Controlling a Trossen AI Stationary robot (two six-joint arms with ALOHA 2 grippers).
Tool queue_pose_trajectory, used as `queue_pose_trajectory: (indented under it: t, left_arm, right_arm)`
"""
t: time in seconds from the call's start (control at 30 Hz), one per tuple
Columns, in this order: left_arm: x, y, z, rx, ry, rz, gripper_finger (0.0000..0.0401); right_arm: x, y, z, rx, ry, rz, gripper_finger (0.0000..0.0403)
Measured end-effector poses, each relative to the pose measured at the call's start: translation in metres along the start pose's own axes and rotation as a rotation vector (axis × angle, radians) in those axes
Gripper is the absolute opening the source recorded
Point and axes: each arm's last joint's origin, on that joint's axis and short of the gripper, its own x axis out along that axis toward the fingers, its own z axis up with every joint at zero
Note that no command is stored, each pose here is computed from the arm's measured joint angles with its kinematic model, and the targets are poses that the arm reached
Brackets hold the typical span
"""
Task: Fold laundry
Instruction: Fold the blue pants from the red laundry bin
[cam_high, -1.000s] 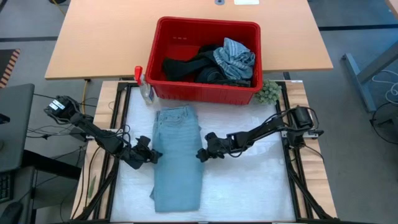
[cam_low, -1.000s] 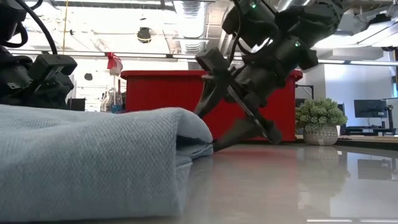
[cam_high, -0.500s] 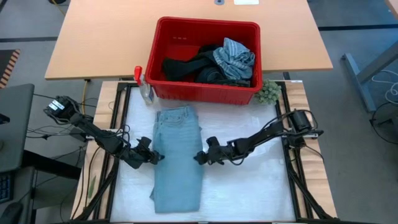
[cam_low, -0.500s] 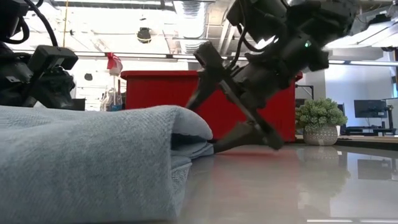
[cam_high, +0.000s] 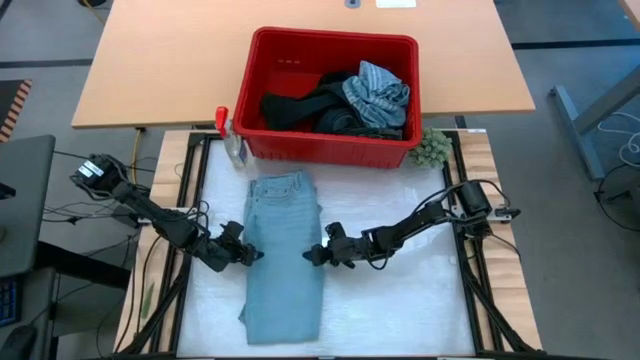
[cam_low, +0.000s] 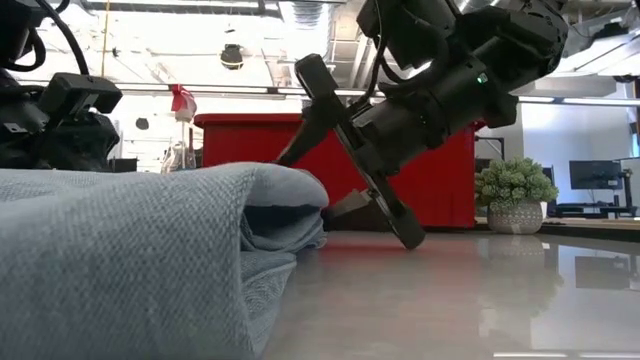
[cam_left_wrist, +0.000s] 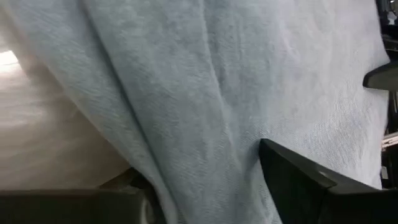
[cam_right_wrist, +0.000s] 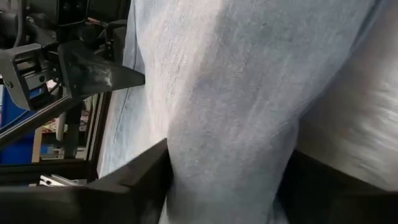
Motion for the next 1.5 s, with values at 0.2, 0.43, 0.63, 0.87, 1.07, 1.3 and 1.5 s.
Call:
queue_pose_trajectory:
  t: [0.2,0.43,0.63,0.87,1.07,1.3,1.5]
  left_arm:
    - [0.0,-0.001,0.0,0.019,-0.009,-0.016,0.0055]
    - [-0.007,-0.023,0.002,0.084,-0.046,-0.231,0.0006]
    - [-0.031,-0.046,0.012,0.157,-0.112,-0.468,0.0003]
    - [-0.069,-0.063,0.031,0.158,-0.26,-0.657,0.0002]
    - [-0.105,-0.077,0.047,0.161,-0.377,-0.783,0.0001]
    - [-0.123,-0.09,0.058,0.184,-0.467,-0.801,0.0]
    - [-0.114,-0.096,0.058,0.198,-0.465,-0.767,0.0]
  right_arm:
    - [0.0,0.002,-0.001,-0.007,0.001,0.017,0.0115]
    - [-0.018,0.021,0.01,-0.124,-0.013,0.1,0.0065]
    - [-0.065,0.063,0.038,-0.247,-0.077,0.205,0.0065]
    - [-0.122,0.099,0.064,-0.377,-0.255,0.322,0.0065]
    - [-0.157,0.116,0.081,-0.53,-0.399,0.395,0.0065]
    - [-0.169,0.126,0.086,-0.788,-0.552,0.428,0.0065]
    - [-0.16,0.124,0.084,-0.977,-0.589,0.36,0.0065]
